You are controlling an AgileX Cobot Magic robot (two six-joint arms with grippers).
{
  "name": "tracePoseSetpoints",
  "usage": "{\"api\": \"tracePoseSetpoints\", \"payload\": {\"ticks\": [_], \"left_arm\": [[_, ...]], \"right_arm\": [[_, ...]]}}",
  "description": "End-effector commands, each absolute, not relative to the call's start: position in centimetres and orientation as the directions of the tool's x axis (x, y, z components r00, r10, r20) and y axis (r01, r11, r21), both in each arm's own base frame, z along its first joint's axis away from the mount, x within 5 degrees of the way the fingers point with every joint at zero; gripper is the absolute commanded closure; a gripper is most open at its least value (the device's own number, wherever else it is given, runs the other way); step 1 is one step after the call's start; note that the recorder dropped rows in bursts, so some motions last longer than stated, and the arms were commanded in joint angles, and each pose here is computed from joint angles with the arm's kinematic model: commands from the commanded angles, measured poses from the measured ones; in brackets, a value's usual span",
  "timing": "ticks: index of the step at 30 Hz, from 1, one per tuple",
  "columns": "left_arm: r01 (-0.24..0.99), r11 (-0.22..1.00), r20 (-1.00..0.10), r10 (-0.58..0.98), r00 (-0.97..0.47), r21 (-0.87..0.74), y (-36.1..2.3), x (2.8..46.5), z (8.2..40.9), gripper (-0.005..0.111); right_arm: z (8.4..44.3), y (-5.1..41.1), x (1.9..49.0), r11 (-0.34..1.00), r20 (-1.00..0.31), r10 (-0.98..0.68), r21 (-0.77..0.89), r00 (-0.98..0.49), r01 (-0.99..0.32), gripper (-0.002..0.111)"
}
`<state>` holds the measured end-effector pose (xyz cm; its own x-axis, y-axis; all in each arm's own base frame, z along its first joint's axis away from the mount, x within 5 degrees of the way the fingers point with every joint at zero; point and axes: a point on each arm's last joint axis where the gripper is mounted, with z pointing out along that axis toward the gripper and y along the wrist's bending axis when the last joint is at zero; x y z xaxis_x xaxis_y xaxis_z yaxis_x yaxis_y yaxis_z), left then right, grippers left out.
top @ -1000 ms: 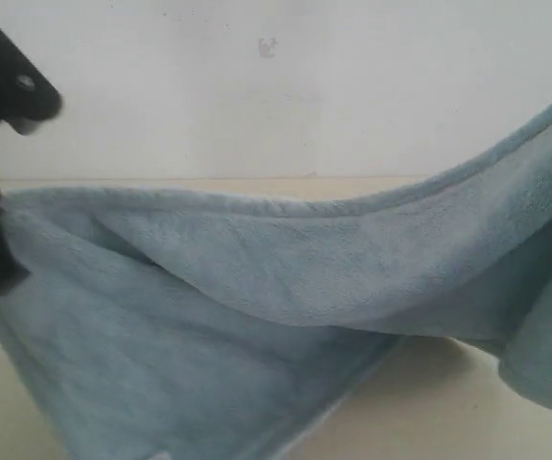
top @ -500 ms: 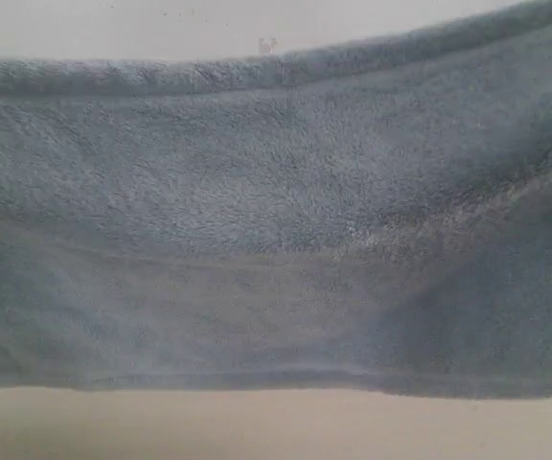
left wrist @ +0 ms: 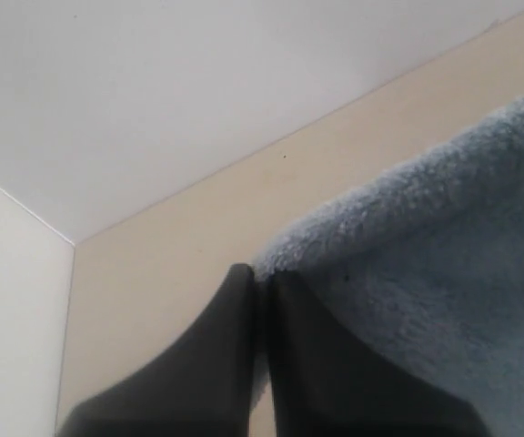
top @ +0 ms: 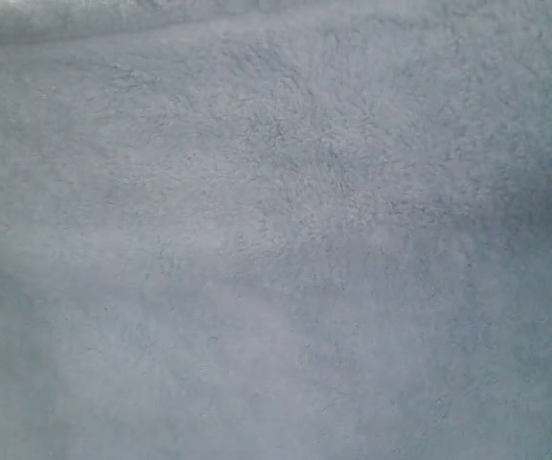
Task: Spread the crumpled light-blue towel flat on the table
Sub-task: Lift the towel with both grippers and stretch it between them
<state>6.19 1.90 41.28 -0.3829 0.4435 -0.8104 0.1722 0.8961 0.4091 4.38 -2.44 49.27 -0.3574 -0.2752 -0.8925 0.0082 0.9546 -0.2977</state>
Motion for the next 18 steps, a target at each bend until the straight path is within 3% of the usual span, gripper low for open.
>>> {"api": "tracePoseSetpoints", "payload": {"ticks": [1,13,18], "left_arm": [[0.143,0.889,-0.806,0.455,-0.379,0.434,2.3,6.1,41.4,0.103],[0.126,0.885,-0.805,0.461,-0.373,0.448,2.5,6.1,41.5,0.103],[0.119,0.880,-0.798,0.467,-0.381,0.459,2.3,6.4,41.4,0.103]], "right_arm": [[49.4,-2.6,4.1,0.953,-0.897,-0.279,-0.304,-0.344,0.020,0.108],[49.3,-2.7,4.0,0.955,-0.900,-0.268,-0.295,-0.344,0.028,0.108],[47.3,-2.4,5.5,0.942,-0.859,-0.292,-0.333,-0.420,0.028,0.108]]}}
